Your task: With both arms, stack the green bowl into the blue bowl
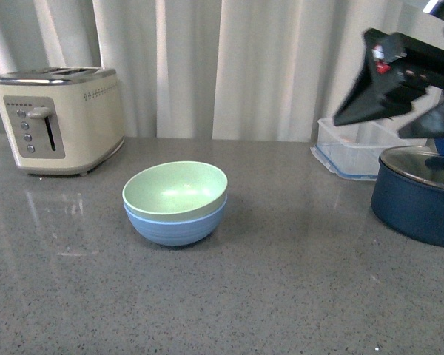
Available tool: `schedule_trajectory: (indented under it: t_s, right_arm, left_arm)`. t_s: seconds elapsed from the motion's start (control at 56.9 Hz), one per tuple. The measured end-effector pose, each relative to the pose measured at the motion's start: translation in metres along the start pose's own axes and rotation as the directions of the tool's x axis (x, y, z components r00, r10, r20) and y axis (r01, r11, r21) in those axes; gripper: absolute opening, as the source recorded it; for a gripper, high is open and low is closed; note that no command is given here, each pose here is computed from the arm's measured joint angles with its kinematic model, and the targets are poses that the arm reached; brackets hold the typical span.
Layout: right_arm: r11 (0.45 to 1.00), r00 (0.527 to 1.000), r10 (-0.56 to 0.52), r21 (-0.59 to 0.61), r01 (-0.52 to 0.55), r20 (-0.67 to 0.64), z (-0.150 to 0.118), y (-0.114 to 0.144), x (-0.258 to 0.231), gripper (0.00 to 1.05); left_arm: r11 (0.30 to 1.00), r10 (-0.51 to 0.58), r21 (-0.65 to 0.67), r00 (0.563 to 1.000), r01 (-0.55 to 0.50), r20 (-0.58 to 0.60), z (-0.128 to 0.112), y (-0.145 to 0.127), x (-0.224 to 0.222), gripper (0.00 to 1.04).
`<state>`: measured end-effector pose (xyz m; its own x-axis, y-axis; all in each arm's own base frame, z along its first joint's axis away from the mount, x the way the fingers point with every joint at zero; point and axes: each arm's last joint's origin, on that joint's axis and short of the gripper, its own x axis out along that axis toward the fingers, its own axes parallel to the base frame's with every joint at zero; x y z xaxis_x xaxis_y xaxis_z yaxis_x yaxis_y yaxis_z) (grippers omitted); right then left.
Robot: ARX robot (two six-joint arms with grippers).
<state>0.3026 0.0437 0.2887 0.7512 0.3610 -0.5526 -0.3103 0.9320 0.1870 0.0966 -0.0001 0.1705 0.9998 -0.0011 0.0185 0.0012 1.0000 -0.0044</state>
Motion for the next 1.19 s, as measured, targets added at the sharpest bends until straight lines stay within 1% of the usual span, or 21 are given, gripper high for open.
schedule_trajectory:
  t_s: [0.07,0.158,0.211,0.228,0.246,0.263,0.281,0.299,0.334,0.386,0.421,0.439,0.474,0.527,0.597,0.632,0.65,0.685,0.738,0.843,1.194]
  right_arm:
    - [1.0,0.999,-0.03,-0.006,0.03,0.023,-0.01,-0.001,-0.014,0.95]
    - [0.999,0.999,-0.032,-0.011,0.033,0.039,-0.009,0.0,-0.019,0.95]
    - [0.993,0.986,-0.109,-0.035,0.115,0.13,-0.012,0.0,-0.017,0.9]
    - [0.984,0.966,-0.165,-0.038,0.176,0.199,-0.016,-0.001,-0.015,0.87]
    - [0.969,0.933,-0.226,-0.031,0.244,0.28,-0.021,-0.002,-0.014,0.83]
    - [0.966,0.926,-0.236,-0.028,0.256,0.296,-0.022,-0.003,-0.014,0.82]
    - [0.956,0.897,-0.27,-0.016,0.294,0.351,-0.028,-0.004,-0.014,0.78]
    - [0.951,0.883,-0.283,-0.01,0.309,0.375,-0.031,-0.005,-0.014,0.76]
    - [0.939,0.835,-0.311,0.012,0.344,0.454,-0.043,-0.007,-0.017,0.69]
    - [0.934,0.772,-0.312,0.031,0.356,0.554,-0.061,-0.008,-0.027,0.56]
    - [0.933,0.751,-0.31,0.036,0.357,0.583,-0.068,-0.009,-0.032,0.49]
    - [0.933,0.744,-0.308,0.036,0.357,0.593,-0.074,-0.009,-0.036,0.44]
    - [0.933,0.742,-0.31,0.038,0.359,0.594,-0.083,-0.01,-0.038,0.37]
    - [0.932,0.749,-0.314,0.038,0.361,0.583,-0.096,-0.011,-0.04,0.27]
    - [0.933,0.757,-0.313,0.034,0.359,0.574,-0.108,-0.012,-0.042,0.16]
    - [0.933,0.76,-0.31,0.032,0.357,0.571,-0.115,-0.012,-0.043,0.08]
    - [0.934,0.76,-0.31,0.031,0.357,0.571,-0.116,-0.012,-0.044,0.07]
    - [0.935,0.761,-0.304,0.027,0.354,0.573,-0.122,-0.012,-0.046,0.0]
    - [0.94,0.766,-0.288,0.016,0.341,0.574,-0.129,-0.016,-0.05,0.01]
    - [0.931,0.754,-0.316,0.034,0.364,0.576,-0.142,-0.02,-0.057,0.01]
    - [0.932,0.756,-0.314,0.032,0.362,0.574,-0.176,-0.014,-0.07,0.01]
  left_arm:
    - [1.0,0.0,0.0,1.0,0.0,0.0,0.0,0.0,0.0,0.98]
    - [1.0,0.0,0.0,1.0,0.0,0.0,0.0,0.0,0.0,0.98]
    - [1.0,0.0,0.0,1.0,0.0,0.0,0.0,0.0,0.0,0.98]
    - [1.0,0.0,0.0,1.0,0.0,0.0,0.0,0.0,0.0,0.98]
    - [1.0,0.0,0.0,1.0,0.0,0.0,0.0,0.0,0.0,0.98]
    - [1.0,0.0,0.0,1.0,0.0,0.0,0.0,0.0,0.0,0.98]
    - [1.0,0.0,0.0,1.0,0.0,0.0,0.0,0.0,0.0,0.98]
    - [1.0,0.0,0.0,1.0,0.0,0.0,0.0,0.0,0.0,0.98]
    - [1.0,0.001,0.0,1.0,-0.001,0.0,0.0,0.0,0.0,0.98]
    - [1.0,0.003,0.0,1.0,-0.003,0.0,0.0,0.0,0.0,0.98]
    - [1.0,0.002,0.0,1.0,-0.002,0.0,0.0,0.0,0.0,0.98]
    - [1.0,0.001,0.0,1.0,-0.001,0.0,0.0,0.0,0.0,0.98]
    - [1.0,0.0,0.0,1.0,0.0,0.0,0.0,0.0,0.0,0.98]
    - [1.0,0.0,0.0,1.0,0.0,0.0,0.0,0.0,0.0,0.98]
    - [1.0,0.0,0.0,1.0,0.0,0.0,0.0,0.0,0.0,0.98]
    - [1.0,0.001,0.0,1.0,-0.001,0.0,0.0,0.0,0.0,0.98]
    - [1.0,0.001,0.0,1.0,-0.001,0.0,0.0,0.0,0.0,0.98]
    - [1.0,0.001,0.0,1.0,-0.001,0.0,0.0,0.0,0.0,0.98]
    - [1.0,0.001,0.0,1.0,-0.001,0.0,0.0,0.0,0.0,0.98]
    - [1.0,0.001,0.0,1.0,-0.001,0.0,0.0,0.0,0.0,0.98]
    - [1.0,0.0,0.0,1.0,0.0,0.0,0.0,0.0,0.0,0.98]
